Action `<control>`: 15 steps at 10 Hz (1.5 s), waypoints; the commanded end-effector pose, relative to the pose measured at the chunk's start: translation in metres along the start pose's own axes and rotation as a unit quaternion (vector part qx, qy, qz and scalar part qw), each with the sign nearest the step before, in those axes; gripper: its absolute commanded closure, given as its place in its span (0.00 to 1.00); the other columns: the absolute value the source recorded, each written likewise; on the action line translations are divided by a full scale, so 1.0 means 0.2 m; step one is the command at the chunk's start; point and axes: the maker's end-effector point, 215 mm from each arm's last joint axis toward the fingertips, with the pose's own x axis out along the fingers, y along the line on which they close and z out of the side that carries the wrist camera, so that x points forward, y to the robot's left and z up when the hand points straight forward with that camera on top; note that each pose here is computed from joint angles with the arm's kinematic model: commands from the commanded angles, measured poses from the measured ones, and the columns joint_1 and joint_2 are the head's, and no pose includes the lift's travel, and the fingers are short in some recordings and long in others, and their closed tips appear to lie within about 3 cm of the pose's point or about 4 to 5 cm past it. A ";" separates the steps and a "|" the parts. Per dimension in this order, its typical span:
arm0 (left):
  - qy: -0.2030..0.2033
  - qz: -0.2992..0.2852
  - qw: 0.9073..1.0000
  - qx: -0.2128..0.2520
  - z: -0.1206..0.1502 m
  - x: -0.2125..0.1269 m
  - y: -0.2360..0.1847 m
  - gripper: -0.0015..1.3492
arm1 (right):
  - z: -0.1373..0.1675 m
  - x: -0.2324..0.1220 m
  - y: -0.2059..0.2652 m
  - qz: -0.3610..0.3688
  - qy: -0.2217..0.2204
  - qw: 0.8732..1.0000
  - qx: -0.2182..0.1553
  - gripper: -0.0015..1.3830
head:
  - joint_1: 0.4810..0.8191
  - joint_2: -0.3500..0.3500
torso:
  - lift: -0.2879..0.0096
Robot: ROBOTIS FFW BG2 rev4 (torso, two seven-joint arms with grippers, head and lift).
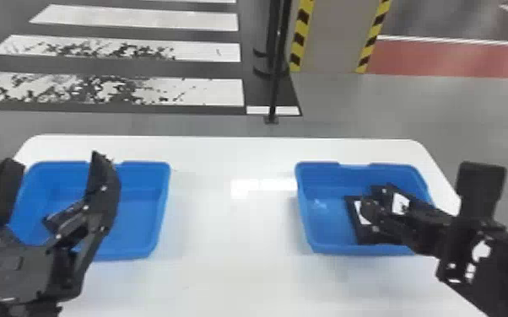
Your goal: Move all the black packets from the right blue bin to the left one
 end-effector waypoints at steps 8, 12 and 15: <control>0.006 -0.007 1.000 -0.001 -0.02 0.00 -0.02 0.12 | -0.28 0.23 -0.32 -0.084 0.104 0.990 0.041 0.10 | 0.63 0.25 | 0.50; 0.010 -0.006 1.000 0.000 -0.03 0.00 -0.01 0.12 | -0.28 0.25 -0.31 -0.078 0.102 0.990 0.055 0.55 | 0.63 0.25 | 0.50; 0.010 -0.006 1.000 0.001 -0.03 0.00 -0.01 0.12 | -0.20 0.22 -0.27 -0.077 0.075 0.993 0.053 0.82 | 0.63 0.26 | 0.50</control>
